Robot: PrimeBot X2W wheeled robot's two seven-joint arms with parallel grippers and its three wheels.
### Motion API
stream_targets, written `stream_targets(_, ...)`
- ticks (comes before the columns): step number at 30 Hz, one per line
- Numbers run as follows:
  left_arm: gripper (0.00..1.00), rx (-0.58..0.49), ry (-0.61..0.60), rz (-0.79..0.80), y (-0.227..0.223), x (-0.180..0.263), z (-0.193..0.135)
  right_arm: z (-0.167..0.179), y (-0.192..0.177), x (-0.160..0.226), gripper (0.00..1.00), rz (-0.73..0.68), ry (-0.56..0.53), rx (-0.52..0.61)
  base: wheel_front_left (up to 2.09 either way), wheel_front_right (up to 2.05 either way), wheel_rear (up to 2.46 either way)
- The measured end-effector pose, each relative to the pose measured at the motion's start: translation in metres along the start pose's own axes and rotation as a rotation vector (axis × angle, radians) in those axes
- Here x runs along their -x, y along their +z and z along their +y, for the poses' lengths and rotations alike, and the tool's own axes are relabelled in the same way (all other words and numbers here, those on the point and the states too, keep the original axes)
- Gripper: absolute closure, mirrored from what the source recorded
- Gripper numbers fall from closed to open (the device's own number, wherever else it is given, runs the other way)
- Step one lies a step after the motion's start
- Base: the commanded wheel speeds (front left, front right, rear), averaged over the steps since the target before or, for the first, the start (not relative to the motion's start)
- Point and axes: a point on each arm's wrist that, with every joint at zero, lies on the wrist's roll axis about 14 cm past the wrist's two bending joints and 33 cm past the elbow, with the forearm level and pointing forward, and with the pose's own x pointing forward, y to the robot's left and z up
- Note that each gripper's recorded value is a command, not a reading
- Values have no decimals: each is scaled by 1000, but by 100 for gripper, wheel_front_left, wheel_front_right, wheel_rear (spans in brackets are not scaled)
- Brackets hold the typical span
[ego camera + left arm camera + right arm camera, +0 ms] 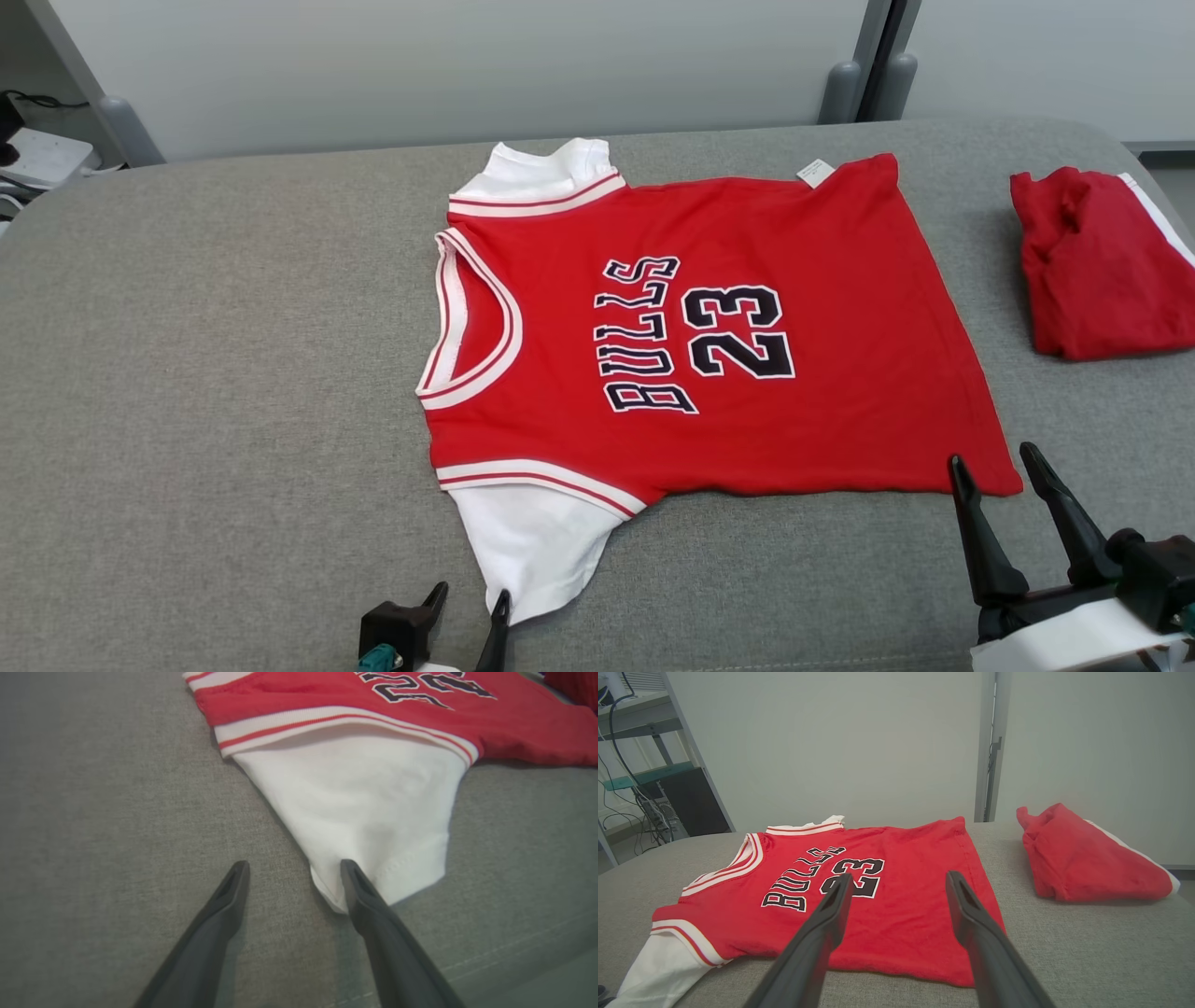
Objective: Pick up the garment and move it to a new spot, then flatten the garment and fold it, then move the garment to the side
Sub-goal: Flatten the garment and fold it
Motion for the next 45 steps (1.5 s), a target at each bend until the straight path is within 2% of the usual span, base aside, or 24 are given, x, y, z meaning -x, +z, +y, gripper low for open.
stream_targets(11, 0, -30, -65, 36, -5, -13, -16, -10, -1, -4, 0, 6, -21, 11, 0, 0, 0)
stream_targets(12, 6, -34, -79, 39, -6, -14, -19, -10, -1, -5, 0, 6, -22, 12, 0, 0, 0)
stream_targets(13, 59, -38, -84, 39, -6, -15, -20, -11, 0, -7, 0, 3, -22, 13, 0, 0, 0)
stream_targets(14, 85, -40, -89, 40, -6, -15, -21, -11, 1, -8, 0, 1, -22, 15, 0, 0, 0)
stream_targets(15, 100, -42, -97, 41, -6, -16, -23, -12, 0, -8, 0, 2, -23, 16, 0, 0, 0)
stream_targets(21, 100, -16, -117, 35, -5, -15, -31, -16, -5, -13, 0, 21, -25, 23, 0, 0, 0)
stream_targets(26, 100, 11, -85, 14, 0, -13, -23, -32, -47, -9, 0, 144, -94, -47, 0, 0, 0)
stream_targets(30, 100, 16, -21, -15, 6, -6, 1, -41, -82, -9, 0, 251, -139, -103, 0, 0, 0)
stream_targets(35, 100, 18, 12, -33, 17, -5, 20, -48, -102, -26, 0, 318, -173, -162, 0, 0, 0)
stream_targets(44, 100, 24, 2, -23, 26, -5, 20, -62, -131, -40, 0, 438, -215, -166, 0, 0, 0)
stream_targets(45, 100, 25, 3, -25, 27, -5, 20, -62, -131, -42, 19, 442, -210, -160, 0, 0, 0)
